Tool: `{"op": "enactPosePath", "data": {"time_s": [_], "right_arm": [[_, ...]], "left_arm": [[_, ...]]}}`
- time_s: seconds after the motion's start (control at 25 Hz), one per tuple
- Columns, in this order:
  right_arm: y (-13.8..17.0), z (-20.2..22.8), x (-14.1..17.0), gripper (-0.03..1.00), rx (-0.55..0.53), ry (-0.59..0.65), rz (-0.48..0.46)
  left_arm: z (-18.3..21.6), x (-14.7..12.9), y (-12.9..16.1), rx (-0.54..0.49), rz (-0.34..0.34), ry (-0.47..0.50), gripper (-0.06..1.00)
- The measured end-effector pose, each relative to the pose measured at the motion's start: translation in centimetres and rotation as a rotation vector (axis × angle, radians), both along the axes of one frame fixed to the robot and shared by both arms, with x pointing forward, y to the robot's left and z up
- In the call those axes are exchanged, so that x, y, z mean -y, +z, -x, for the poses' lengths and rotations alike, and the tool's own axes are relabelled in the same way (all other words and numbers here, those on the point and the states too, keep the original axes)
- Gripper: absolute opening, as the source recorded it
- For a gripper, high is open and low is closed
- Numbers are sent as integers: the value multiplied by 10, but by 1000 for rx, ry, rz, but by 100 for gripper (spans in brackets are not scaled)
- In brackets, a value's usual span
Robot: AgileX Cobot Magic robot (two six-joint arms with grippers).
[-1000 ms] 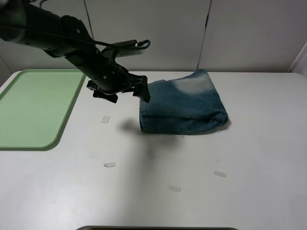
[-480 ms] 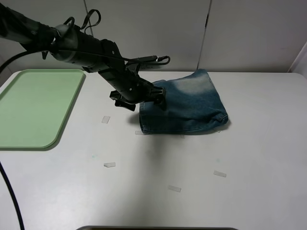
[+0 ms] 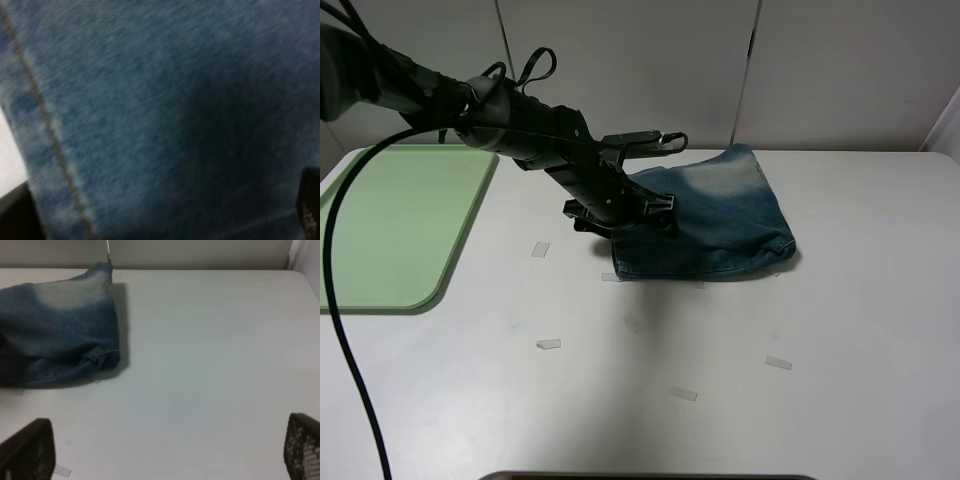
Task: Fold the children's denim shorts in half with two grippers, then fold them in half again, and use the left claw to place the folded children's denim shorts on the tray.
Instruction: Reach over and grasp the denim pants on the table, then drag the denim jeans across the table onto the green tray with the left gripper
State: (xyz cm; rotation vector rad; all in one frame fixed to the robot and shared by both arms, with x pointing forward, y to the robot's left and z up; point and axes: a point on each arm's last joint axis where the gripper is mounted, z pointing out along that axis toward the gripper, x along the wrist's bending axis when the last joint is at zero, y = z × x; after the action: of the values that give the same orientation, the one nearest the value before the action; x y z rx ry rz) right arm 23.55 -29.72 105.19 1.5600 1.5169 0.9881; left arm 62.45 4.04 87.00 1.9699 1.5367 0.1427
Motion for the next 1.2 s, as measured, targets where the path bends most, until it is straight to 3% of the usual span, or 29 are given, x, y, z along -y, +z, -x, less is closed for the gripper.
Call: {"op": "enactPosePath", "data": {"time_s": [0.24,0.56,0.96,1.2], "right_arm": [[0,0,0,69,0,0,0],[0,0,0,69,0,0,0],[0,0,0,69,0,0,0],[0,0,0,69,0,0,0]], "left_arm": [[1,9,-6,36,4,-5,75],[1,9,-11,31,0,-2,16],[0,6,-9,26,3,5,15],[-10,-19,23,34,-14,4,15]]}}
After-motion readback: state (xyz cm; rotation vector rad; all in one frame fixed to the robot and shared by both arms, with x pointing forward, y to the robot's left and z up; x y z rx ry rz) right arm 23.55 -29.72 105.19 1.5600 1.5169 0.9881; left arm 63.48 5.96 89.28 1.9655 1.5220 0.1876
